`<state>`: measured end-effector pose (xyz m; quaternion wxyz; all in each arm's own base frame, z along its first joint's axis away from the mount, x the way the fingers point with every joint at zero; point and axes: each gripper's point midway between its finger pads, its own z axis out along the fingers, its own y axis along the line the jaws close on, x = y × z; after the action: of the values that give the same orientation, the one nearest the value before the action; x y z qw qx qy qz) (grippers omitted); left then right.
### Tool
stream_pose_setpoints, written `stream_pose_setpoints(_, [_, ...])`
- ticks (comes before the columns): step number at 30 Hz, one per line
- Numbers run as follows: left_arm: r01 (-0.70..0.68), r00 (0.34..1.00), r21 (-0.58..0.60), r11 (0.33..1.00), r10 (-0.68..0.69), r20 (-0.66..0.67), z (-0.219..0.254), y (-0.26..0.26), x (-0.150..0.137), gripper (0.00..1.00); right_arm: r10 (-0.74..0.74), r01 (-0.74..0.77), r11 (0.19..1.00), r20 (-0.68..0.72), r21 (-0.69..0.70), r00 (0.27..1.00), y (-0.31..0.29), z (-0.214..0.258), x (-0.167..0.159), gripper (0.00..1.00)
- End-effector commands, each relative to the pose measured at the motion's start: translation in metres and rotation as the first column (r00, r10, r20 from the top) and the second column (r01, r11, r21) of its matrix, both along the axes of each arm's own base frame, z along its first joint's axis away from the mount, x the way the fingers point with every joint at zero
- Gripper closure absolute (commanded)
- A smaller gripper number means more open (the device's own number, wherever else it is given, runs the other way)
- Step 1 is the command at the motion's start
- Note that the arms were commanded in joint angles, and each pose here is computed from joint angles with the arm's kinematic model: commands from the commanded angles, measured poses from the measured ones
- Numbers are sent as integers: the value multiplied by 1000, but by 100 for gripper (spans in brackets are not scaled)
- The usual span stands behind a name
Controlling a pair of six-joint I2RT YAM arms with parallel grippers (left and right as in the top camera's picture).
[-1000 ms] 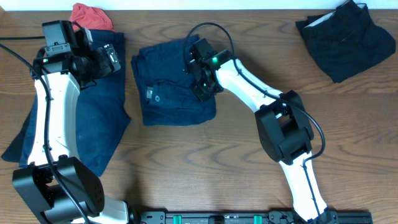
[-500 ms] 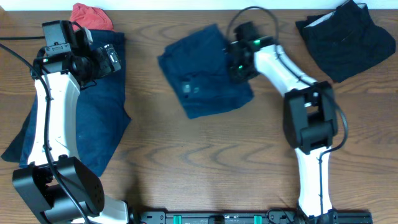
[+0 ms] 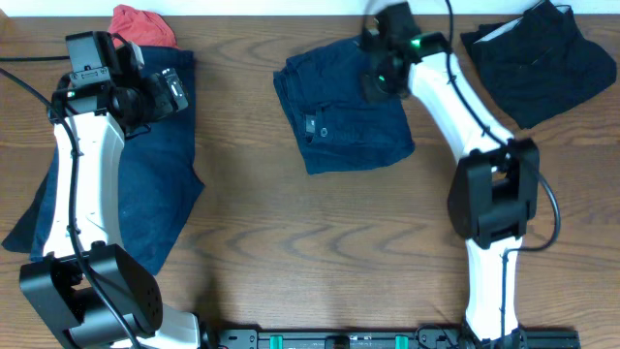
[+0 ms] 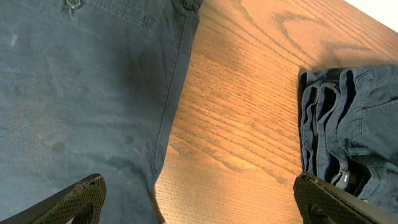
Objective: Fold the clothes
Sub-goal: 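Grasp the folded navy shorts with the right gripper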
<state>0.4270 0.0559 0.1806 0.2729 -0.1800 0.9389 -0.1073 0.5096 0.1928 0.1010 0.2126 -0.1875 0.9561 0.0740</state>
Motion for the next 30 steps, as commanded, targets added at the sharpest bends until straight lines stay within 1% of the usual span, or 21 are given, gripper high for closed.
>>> stream_pose_setpoints(1, [-6, 1000, 5, 1000, 6, -5, -5, 2, 2, 2, 81, -79, 997, 114, -22, 990, 50, 37, -8, 38])
stream_pose_setpoints(3, [-6, 1000, 6, 1000, 6, -1, -4, 2, 3, 2, 113, -107, 993, 126, -59, 986, 70, 30, -15, 27])
stream_pose_setpoints(7, [-6, 1000, 6, 1000, 6, -2, -4, 2, 3, 2, 181, -165, 978, 128, -127, 975, 104, 10, -29, 13])
stream_pose_setpoints(9, [-6, 1000, 6, 1000, 6, -3, -4, 2, 3, 2, 191, -166, 970, 134, -179, 972, 112, -3, -32, 6])
stream_pose_setpoints(10, [-6, 1000, 6, 1000, 6, -3, -4, 2, 3, 2, 196, -166, 965, 136, -202, 971, 116, -9, -33, 1])
stream_pose_setpoints(14, [-6, 1000, 5, 1000, 6, -6, -5, 2, 2, 2, 205, -170, 955, 130, -243, 970, 123, -32, -34, 1])
stream_pose_setpoints(20, [-6, 1000, 5, 1000, 6, -7, -5, 2, 2, 2, 200, -165, 955, 125, -248, 972, 124, -51, -28, 1])
stream_pose_setpoints(24, [-6, 1000, 5, 1000, 6, -7, -5, 2, 2, 2, 191, -164, 958, 99, -234, 977, 125, -69, -28, 1])
stream_pose_setpoints(30, [-6, 1000, 5, 1000, 6, -7, -5, 2, 2, 2, 189, -170, 966, 83, -197, 979, 130, -74, -30, 1])
